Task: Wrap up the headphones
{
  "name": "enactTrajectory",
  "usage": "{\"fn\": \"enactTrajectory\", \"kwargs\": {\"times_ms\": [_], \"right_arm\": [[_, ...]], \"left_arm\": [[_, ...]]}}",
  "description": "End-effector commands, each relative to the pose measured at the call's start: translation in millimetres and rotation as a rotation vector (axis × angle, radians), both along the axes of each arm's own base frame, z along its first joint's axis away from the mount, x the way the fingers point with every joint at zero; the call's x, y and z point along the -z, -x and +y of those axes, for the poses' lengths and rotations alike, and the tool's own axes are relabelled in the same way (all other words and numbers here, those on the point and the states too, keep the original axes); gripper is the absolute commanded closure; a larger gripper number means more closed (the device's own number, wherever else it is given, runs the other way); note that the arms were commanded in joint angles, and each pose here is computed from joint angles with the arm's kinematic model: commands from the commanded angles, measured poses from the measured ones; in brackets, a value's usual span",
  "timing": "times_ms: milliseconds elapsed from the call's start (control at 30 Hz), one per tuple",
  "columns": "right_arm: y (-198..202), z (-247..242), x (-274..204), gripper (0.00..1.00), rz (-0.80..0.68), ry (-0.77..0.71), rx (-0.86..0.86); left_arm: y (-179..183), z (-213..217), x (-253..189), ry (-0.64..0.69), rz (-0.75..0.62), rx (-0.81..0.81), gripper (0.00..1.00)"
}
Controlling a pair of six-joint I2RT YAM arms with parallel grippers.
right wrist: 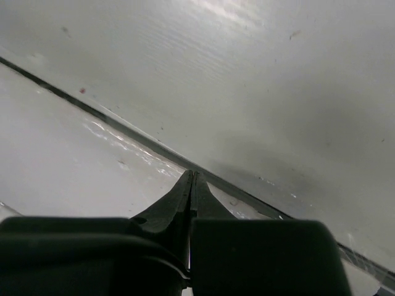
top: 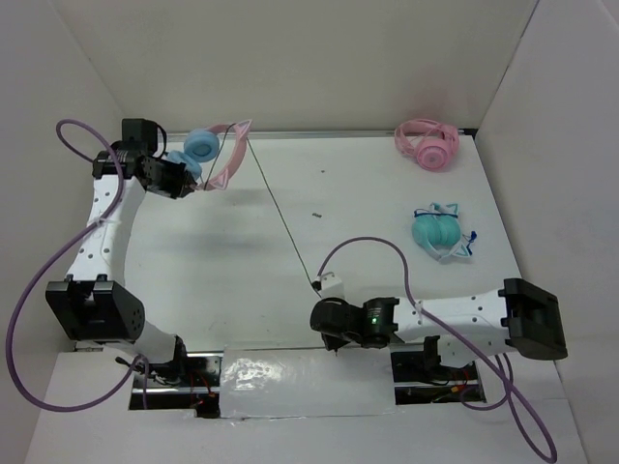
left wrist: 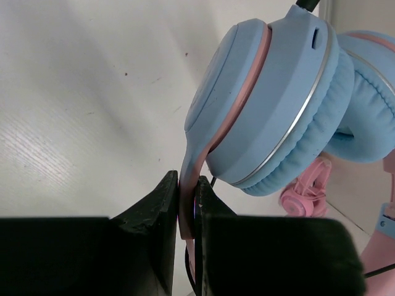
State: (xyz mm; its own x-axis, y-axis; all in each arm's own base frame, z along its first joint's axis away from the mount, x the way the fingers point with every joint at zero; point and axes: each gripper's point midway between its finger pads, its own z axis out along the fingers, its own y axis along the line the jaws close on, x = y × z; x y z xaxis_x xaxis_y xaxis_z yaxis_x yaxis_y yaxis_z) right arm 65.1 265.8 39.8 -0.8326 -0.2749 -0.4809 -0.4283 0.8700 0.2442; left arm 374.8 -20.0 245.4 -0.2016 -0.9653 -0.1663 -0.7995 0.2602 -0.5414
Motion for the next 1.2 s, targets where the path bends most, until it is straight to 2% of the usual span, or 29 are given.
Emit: {"fn": "enactTrajectory", "kwargs": {"times_ms": [0, 67, 133, 200, 300, 400, 467, 500, 567, 600, 667, 800, 933, 967, 1000, 1033, 1100, 1133, 1167], "right_arm": [[-22, 21, -46, 1.00, -0.137, -0.102, 0.017], [-36, 29, -63, 1.00, -0.229, -0.106, -0.023], [-55, 38, -79, 1.00, -0.292, -0.098, 0.009], [-66, 42, -78, 1.00, -0.307, -0.064, 0.008], [-83, 40, -64, 0.91, -0.299, -0.039, 0.043], [-95, 39, -48, 0.91, -0.278, -0.052, 0.047], [-103, 43, -47, 0.89, -0.316, -0.072, 0.032], [-106, 43, -47, 0.83, -0.337, -0.076, 0.026], [-118, 50, -58, 0.82, -0.415, -0.123, 0.048], [-122, 50, -57, 0.96, -0.465, -0.125, 0.018], [-123, 60, -64, 1.00, -0.483, -0.177, 0.001], [-107, 91, -80, 1.00, -0.499, -0.262, -0.166], [-107, 100, -100, 1.00, -0.582, -0.257, -0.178], [-116, 97, -109, 0.85, -0.632, -0.258, -0.132], [-123, 94, -122, 0.74, -0.680, -0.270, -0.102], [-127, 88, -124, 0.51, -0.713, -0.268, -0.076], [-144, 82, -153, 0.36, -0.794, -0.351, 0.017], [-148, 75, -161, 0.01, -0.815, -0.385, 0.029], [-156, 72, -176, 0.00, -0.838, -0.444, 0.063]], "left_arm": [[-23, -9, -76, 0.059, -0.309, -0.004, 1.00], [-21, -17, -77, 0.055, -0.324, 0.017, 1.00], [-18, -22, -76, 0.045, -0.328, 0.031, 1.00], [-15, -23, -75, 0.040, -0.320, 0.034, 1.00], [-9, -23, -76, 0.026, -0.336, 0.049, 1.00], [-2, -40, -86, 0.017, -0.375, 0.111, 1.00], [0, -41, -90, -0.023, -0.400, 0.110, 1.00], [4, -43, -96, -0.029, -0.417, 0.117, 1.00], [8, -50, -103, -0.041, -0.448, 0.142, 1.00], [14, -54, -111, -0.045, -0.479, 0.152, 1.00], [16, -59, -114, -0.044, -0.492, 0.152, 1.00], [14, -65, -116, -0.066, -0.479, 0.144, 1.00], [12, -73, -101, -0.058, -0.392, 0.150, 1.00], [11, -74, -102, -0.062, -0.405, 0.156, 1.00], [12, -77, -103, -0.071, -0.419, 0.176, 1.00], [15, -80, -103, -0.070, -0.435, 0.192, 1.00], [16, -84, -109, -0.078, -0.480, 0.214, 1.00], [19, -84, -111, -0.077, -0.489, 0.217, 1.00], [22, -85, -111, -0.078, -0.488, 0.220, 1.00]]}}
